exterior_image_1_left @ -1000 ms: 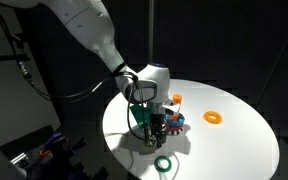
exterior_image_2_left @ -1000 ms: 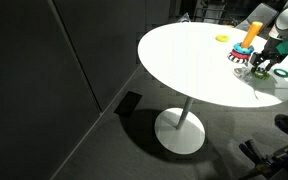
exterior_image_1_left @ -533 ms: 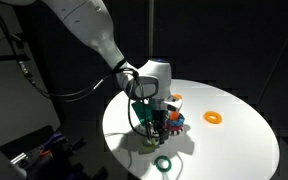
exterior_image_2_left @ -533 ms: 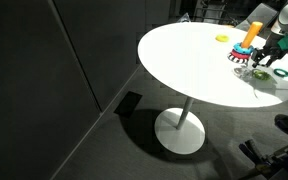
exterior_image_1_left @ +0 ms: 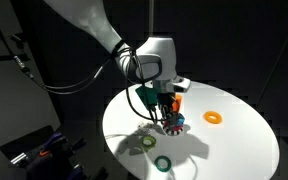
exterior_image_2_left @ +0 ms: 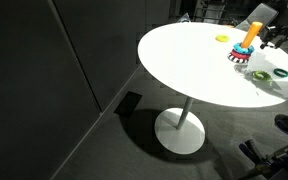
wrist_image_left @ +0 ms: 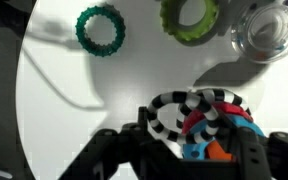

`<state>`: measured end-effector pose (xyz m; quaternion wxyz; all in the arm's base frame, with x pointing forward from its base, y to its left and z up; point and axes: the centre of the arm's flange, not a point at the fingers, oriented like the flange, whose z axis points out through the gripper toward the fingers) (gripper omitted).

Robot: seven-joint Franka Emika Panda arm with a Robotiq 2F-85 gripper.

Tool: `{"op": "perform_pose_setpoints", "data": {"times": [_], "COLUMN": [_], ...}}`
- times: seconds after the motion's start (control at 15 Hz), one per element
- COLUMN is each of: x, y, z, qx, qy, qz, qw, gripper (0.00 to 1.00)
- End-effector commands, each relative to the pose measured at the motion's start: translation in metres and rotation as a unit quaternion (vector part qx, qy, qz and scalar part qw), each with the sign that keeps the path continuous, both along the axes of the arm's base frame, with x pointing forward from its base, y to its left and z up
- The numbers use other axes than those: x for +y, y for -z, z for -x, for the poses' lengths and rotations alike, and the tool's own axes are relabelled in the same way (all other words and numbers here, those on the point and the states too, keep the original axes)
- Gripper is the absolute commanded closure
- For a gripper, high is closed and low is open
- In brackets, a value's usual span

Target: Put the black and white ring on the stack

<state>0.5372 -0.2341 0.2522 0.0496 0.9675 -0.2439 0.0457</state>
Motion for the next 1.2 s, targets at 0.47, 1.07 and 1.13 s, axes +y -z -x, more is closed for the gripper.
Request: {"op": "perform_pose_setpoints", "data": {"times": [0.47,1.07,1.13], "x": [0.004,0.014,0.017], "y": [-0.100,-0.118,-0.118], "z": [0.002,-0.023,-0.026], "qx": [-0.071,-0.104,-0.104], "qy": [0.012,0.053,0.057], "qz": [0.016,0.037,0.040], "qw": [0.9973,0.9925,0.9921], "gripper": [0.61,0.61,0.61]}}
